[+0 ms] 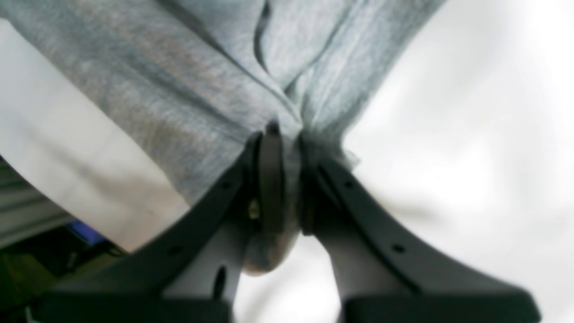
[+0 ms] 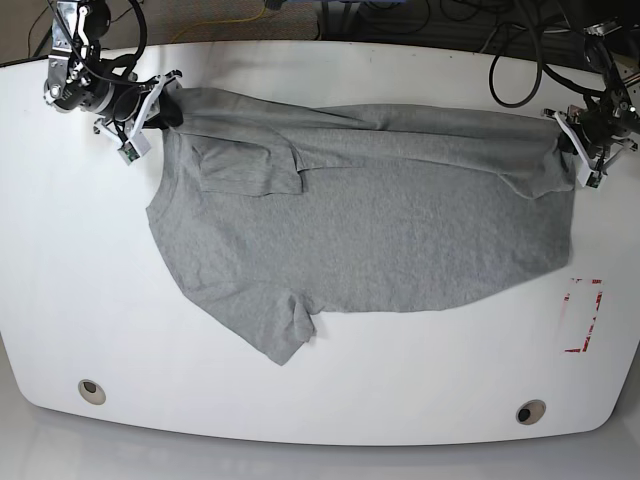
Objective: Layout the t-shirt on the table in an organized manner, then fold the t-shirt properly
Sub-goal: 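Pull the shirt edge taut between both grippers along the table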
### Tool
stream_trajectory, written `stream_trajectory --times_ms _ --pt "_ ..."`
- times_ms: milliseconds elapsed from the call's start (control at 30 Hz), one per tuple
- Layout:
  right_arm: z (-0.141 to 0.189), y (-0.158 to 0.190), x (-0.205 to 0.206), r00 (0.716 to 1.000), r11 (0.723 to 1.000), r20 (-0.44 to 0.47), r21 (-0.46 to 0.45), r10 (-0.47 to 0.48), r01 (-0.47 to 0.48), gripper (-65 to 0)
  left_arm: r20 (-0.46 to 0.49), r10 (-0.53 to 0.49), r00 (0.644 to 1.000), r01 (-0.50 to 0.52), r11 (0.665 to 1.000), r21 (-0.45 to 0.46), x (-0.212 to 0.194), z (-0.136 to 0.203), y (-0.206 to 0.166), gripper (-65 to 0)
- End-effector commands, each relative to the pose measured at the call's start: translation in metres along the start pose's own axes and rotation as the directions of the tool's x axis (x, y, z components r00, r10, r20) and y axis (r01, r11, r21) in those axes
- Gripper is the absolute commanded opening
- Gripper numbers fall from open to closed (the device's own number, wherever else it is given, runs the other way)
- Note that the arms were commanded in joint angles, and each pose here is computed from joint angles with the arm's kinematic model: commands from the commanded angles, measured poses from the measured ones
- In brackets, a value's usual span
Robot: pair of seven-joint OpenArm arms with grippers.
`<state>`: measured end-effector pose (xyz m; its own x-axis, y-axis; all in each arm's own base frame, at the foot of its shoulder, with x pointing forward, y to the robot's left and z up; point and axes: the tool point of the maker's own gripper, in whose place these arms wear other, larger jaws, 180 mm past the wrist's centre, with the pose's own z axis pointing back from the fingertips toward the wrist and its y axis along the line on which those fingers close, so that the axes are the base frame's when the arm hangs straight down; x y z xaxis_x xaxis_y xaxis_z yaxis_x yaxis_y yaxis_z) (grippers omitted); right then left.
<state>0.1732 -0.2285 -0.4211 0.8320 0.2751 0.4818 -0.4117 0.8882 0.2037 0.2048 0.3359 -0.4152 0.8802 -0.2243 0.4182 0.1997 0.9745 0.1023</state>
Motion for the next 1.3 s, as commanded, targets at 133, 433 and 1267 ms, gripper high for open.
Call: stream_trajectory --times_ms 133,433,1267 --pt "0.015 -0.024 -0.004 0.997 0.996 -0.06 -0.062 0.053 -0.057 -59.9 -0.055 -0.043 0.998 0.046 0.998 0.049 -0.012 0.011 0.01 -61.9" --pt "0.028 -0.034 -0.017 0.989 0.992 -0.123 -0.079 0.083 -0.093 -59.9 -0.054 -0.114 0.992 0.118 0.991 0.07 -0.015 0.029 0.002 -61.5" --pt "0.04 -0.003 -0.055 0.973 0.992 -0.2 -0.025 0.113 -0.121 -59.9 -0.173 -0.131 0.976 0.141 0.989 0.046 -0.055 0.04 -0.017 -61.2"
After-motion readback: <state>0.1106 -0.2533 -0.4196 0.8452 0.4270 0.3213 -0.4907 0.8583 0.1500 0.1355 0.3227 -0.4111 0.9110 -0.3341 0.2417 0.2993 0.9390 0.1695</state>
